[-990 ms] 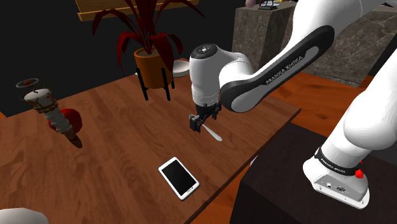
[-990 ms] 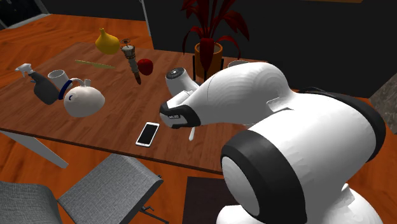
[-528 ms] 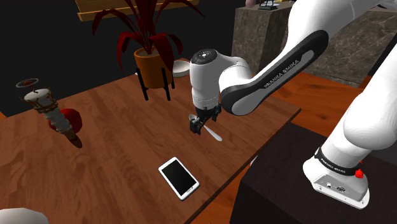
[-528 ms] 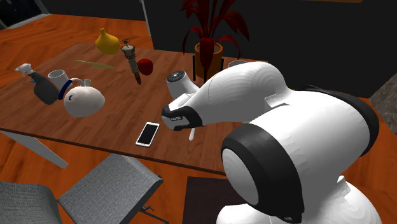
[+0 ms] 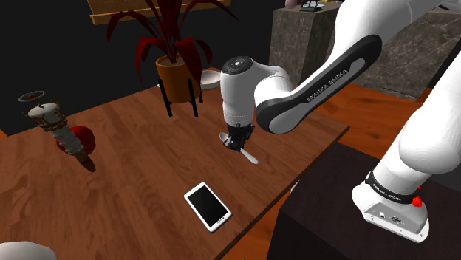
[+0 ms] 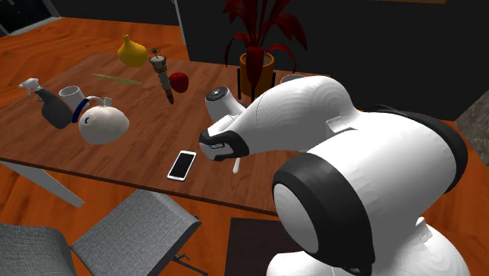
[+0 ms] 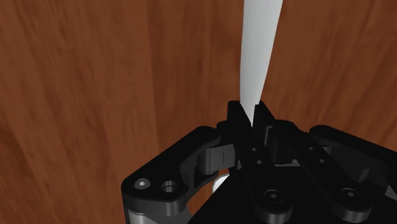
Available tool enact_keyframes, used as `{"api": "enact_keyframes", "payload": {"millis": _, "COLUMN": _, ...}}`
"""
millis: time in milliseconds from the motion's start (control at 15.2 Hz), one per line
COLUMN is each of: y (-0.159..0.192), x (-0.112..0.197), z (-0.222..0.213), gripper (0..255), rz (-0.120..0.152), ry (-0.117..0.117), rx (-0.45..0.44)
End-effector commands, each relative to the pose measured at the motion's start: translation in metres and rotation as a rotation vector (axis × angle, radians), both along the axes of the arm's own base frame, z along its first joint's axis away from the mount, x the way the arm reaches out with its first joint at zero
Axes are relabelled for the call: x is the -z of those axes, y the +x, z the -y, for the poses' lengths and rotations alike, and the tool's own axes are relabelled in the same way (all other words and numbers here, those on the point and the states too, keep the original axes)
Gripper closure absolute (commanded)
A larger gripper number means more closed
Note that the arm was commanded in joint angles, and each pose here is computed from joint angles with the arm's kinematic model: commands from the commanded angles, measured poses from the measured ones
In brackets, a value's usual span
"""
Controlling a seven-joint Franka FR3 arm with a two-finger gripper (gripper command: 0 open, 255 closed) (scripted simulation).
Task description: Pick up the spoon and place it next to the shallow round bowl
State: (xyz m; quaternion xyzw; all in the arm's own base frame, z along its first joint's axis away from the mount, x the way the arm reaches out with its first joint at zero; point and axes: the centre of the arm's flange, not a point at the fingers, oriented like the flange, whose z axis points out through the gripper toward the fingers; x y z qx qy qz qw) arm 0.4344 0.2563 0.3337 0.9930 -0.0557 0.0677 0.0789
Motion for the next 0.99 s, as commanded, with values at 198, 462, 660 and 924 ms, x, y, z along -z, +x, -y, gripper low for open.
{"api": "enact_keyframes", "payload": {"millis": 198, "y": 0.0, "x": 0.001, "z": 0.0, "gripper": 255, "rz": -0.002, "ry": -0.001, "rx": 0.001}}
{"api": "enact_keyframes", "payload": {"millis": 462, "y": 0.0, "x": -0.02, "z": 0.0, "gripper": 255, "rz": -0.002, "ry": -0.001, "rx": 0.001}}
{"api": "enact_keyframes", "payload": {"millis": 660, "y": 0.0, "x": -0.036, "z": 0.0, "gripper": 255, "rz": -0.002, "ry": -0.001, "rx": 0.001}}
{"api": "enact_keyframes", "payload": {"millis": 924, "y": 0.0, "x": -0.057, "z": 0.0, "gripper": 255, "rz": -0.002, "ry": -0.001, "rx": 0.001}}
